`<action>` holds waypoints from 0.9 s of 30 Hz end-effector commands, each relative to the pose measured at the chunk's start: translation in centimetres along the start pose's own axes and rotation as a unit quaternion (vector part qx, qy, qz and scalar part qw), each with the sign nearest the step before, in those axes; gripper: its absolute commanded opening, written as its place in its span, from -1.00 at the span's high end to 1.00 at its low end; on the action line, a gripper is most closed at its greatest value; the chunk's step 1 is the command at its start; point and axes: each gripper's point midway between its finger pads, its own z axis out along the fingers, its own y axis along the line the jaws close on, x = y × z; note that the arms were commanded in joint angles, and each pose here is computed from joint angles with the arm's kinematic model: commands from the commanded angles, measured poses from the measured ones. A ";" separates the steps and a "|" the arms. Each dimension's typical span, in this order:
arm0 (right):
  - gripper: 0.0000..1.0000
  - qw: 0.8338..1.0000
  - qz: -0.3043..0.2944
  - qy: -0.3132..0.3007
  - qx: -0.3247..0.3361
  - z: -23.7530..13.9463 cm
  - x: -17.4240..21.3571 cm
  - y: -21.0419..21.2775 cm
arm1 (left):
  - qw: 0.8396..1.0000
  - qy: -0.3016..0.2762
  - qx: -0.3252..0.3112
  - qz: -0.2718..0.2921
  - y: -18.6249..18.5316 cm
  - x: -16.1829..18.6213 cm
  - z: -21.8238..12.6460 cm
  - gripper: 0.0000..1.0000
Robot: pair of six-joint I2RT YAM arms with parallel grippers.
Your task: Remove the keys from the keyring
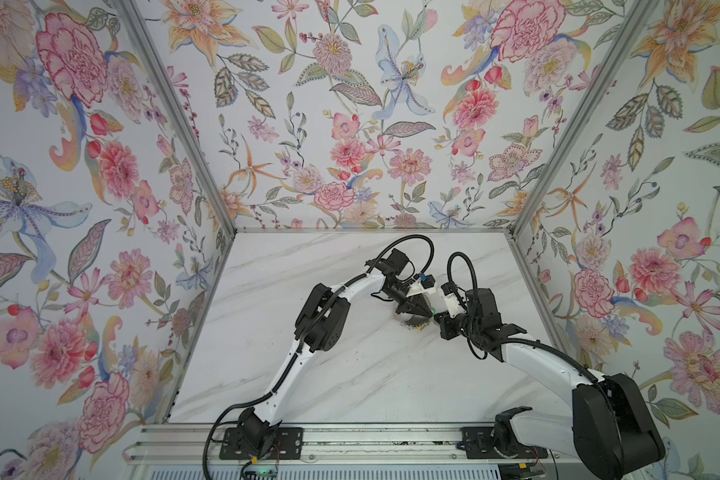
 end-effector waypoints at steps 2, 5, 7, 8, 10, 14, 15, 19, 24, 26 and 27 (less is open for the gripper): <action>0.97 0.999 0.006 -0.049 -0.009 -1.2 -2.2 0.5 | 1.000 -0.009 -0.026 0.001 0.2 -2.4 -1.9 1.00; 0.97 0.998 0.007 -0.059 -0.013 -1.9 -2.8 0.8 | 0.998 -0.032 -0.051 -0.006 0.4 -4.4 -3.1 1.00; 0.97 0.998 0.007 -0.068 -0.013 -2.4 -3.3 0.9 | 0.996 -0.052 -0.071 -0.009 0.4 -5.7 -4.1 1.00; 0.97 0.997 0.007 -0.076 -0.013 -2.8 -3.7 1.0 | 0.994 -0.066 -0.082 -0.012 0.3 -6.5 -4.7 1.00; 0.97 0.996 0.005 -0.088 -0.015 -3.5 -4.4 1.3 | 0.989 -0.101 -0.110 -0.014 0.6 -8.2 -6.2 1.00; 0.97 0.994 0.002 -0.111 -0.023 -4.7 -5.8 1.8 | 0.968 -0.213 -0.129 -0.032 -0.5 -11.6 -10.2 1.00; 0.97 0.993 0.002 -0.116 -0.028 -4.9 -6.1 2.0 | 0.961 -0.245 -0.125 -0.031 -1.2 -12.6 -11.2 1.00; 0.97 0.990 -0.002 -0.132 -0.040 -5.6 -7.2 2.8 | 0.943 -0.323 -0.082 -0.027 -4.1 -15.2 -13.7 1.00; 0.96 0.988 -0.013 -0.143 -0.051 -5.8 -8.3 3.7 | 0.938 -0.338 -0.068 -0.026 -5.6 -16.3 -14.0 1.00; 0.96 0.988 -0.015 -0.145 -0.054 -5.9 -8.5 3.9 | 0.935 -0.345 -0.077 -0.027 -5.8 -16.6 -14.4 1.00; 0.96 0.987 -0.016 -0.147 -0.056 -6.0 -8.5 4.1 | 0.934 -0.347 -0.082 -0.030 -5.9 -16.7 -14.5 1.00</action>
